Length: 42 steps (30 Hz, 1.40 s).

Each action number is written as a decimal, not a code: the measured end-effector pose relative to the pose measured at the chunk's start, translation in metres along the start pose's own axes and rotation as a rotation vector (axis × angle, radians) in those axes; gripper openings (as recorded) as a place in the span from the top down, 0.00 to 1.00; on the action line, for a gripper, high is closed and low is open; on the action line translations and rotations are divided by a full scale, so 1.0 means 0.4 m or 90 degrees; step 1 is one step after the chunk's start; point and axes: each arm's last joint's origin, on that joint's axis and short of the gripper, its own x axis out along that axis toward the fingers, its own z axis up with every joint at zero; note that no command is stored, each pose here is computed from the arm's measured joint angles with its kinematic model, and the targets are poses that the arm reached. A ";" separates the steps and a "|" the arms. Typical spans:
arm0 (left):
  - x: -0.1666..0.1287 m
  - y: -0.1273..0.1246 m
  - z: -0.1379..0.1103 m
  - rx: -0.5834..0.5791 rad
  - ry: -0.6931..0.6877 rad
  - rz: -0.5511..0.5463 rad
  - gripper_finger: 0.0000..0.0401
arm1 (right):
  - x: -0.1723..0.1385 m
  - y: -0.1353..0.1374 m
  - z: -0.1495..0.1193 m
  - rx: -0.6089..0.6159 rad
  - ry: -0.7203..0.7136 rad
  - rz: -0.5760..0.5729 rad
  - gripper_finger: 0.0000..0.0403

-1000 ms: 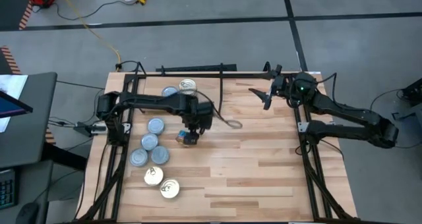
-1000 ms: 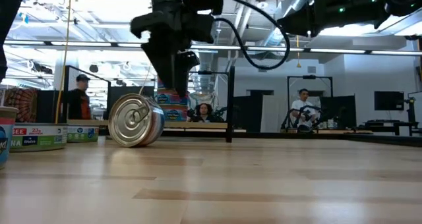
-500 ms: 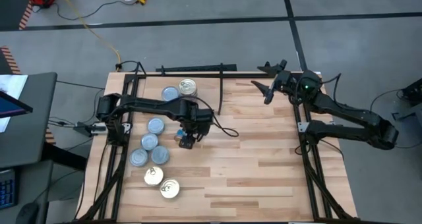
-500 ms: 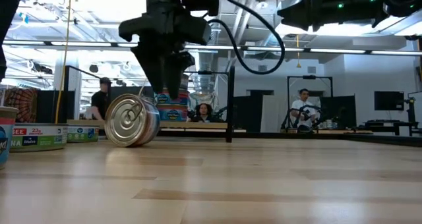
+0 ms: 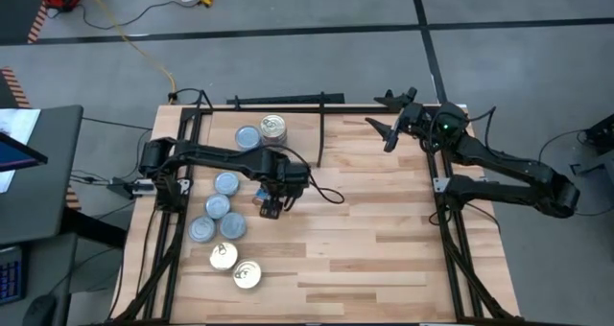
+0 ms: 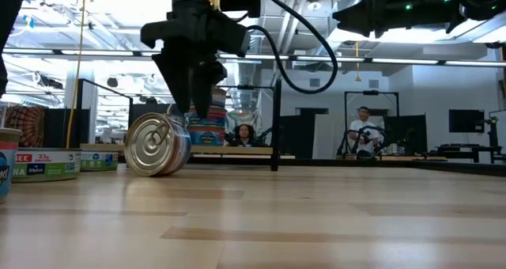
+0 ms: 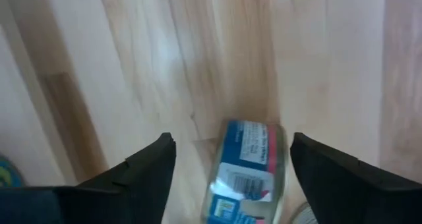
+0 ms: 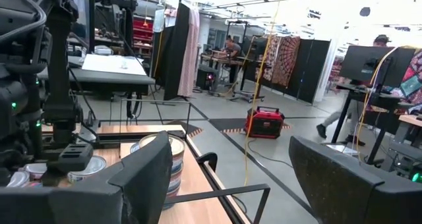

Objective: Stack canned seafood by type on shelf
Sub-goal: Stack the blue pink tuna can on top of the blue pink tuna cans on the shelf

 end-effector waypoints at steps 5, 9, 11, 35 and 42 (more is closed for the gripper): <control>0.001 -0.014 0.001 -0.014 0.003 -0.015 0.17 | 0.000 0.000 0.000 0.000 0.000 0.000 0.18; 0.045 -0.039 0.012 0.027 0.043 -0.012 0.09 | 0.000 0.000 0.001 0.000 -0.002 0.000 0.18; 0.061 -0.048 0.013 0.050 0.065 -0.022 0.07 | 0.000 0.000 0.001 0.000 -0.002 0.000 0.18; 0.085 -0.049 -0.017 0.156 0.190 -0.011 0.54 | 0.000 0.000 0.001 -0.006 -0.003 0.000 0.18; -0.049 0.009 -0.004 0.085 0.146 0.043 0.54 | 0.000 0.001 0.000 -0.005 0.000 0.001 0.18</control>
